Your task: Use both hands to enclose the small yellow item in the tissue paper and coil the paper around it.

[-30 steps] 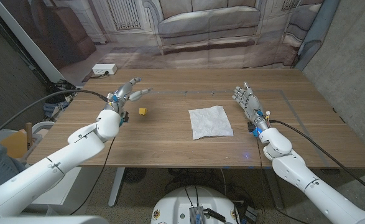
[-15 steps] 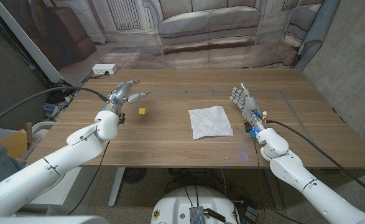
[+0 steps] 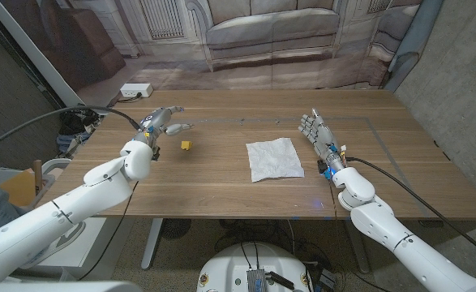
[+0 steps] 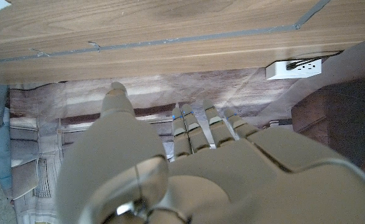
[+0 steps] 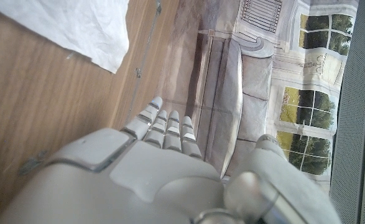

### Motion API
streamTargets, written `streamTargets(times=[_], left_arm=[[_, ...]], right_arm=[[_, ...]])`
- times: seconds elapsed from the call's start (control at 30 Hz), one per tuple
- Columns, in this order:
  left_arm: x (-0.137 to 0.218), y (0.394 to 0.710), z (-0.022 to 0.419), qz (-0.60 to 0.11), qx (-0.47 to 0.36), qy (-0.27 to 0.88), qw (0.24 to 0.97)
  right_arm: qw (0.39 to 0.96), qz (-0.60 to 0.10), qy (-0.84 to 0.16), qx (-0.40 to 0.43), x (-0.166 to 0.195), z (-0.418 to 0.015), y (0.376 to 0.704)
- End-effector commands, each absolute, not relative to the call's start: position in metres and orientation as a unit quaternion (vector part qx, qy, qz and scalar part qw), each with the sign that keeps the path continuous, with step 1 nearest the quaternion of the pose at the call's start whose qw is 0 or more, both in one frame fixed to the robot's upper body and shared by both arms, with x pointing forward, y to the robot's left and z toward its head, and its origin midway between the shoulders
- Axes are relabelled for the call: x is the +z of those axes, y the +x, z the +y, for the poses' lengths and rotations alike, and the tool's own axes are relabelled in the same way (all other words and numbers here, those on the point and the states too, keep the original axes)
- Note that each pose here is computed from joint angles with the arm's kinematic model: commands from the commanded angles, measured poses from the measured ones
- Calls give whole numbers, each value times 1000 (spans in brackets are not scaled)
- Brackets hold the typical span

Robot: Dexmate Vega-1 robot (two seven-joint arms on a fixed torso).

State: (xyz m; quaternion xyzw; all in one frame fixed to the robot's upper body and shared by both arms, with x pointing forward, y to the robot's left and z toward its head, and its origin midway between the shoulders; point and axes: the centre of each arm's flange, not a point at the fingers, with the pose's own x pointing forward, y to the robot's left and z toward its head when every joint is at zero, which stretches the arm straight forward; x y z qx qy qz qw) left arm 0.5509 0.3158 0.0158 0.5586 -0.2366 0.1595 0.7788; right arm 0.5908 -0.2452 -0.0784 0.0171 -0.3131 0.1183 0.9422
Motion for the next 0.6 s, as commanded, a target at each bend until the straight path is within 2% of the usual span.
streamTargets(times=[0.03,0.6], left_arm=[[23,553,316,-207,168,602,753],[39,555,323,-157,156,631,744]], right_arm=[[944,-308,19,119,-79,-239,592],[945,-300,23,125,-76,-234,602]])
